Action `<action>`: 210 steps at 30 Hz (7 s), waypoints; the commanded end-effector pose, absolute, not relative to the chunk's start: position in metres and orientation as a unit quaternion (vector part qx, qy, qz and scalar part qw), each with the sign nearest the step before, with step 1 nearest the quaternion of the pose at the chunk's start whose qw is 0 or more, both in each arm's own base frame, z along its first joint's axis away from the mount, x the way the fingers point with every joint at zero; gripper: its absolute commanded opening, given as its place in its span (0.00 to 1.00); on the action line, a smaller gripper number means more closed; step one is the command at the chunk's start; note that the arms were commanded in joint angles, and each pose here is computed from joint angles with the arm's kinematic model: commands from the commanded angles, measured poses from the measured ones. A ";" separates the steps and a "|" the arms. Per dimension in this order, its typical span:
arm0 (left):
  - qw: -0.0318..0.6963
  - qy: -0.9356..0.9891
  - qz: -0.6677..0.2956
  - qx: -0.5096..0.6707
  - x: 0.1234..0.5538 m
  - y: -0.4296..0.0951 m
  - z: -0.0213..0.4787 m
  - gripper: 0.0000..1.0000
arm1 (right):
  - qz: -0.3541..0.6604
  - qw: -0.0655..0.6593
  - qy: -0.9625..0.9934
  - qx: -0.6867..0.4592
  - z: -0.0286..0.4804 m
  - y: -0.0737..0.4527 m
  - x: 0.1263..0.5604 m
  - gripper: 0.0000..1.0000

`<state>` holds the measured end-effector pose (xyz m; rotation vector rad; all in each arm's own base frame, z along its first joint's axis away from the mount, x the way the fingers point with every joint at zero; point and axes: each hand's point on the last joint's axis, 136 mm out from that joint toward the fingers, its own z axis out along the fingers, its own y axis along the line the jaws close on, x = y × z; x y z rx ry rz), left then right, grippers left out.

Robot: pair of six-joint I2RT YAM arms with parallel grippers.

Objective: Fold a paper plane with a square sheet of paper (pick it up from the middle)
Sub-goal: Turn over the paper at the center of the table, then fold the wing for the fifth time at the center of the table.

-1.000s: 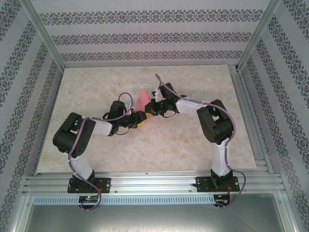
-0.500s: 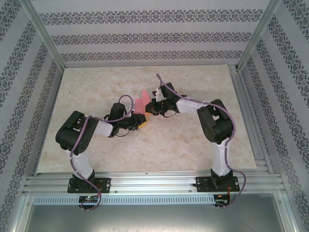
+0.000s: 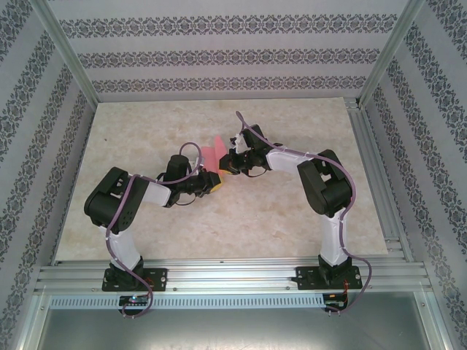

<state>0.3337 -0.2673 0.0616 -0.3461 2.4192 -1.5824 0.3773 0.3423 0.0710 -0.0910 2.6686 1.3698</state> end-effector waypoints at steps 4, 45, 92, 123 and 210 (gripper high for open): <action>0.130 0.826 -0.540 -0.098 0.337 -0.272 0.067 0.08 | 0.461 0.075 0.884 -0.029 0.073 0.336 0.385 0.21; 0.206 0.827 0.384 0.354 0.258 -0.268 0.082 0.00 | 0.225 0.268 0.925 0.145 0.135 0.065 0.332 0.41; 0.056 0.898 -0.266 0.347 0.247 -0.366 0.056 0.92 | 0.248 0.168 0.948 0.107 0.091 0.130 0.257 0.53; 0.061 0.875 -0.446 0.180 0.292 -0.368 0.078 0.02 | 0.258 0.167 0.947 0.094 0.098 0.137 0.267 0.54; 0.125 0.890 -0.426 -0.104 0.359 -0.296 0.082 0.11 | 0.418 0.135 0.896 0.059 0.067 0.268 0.321 0.43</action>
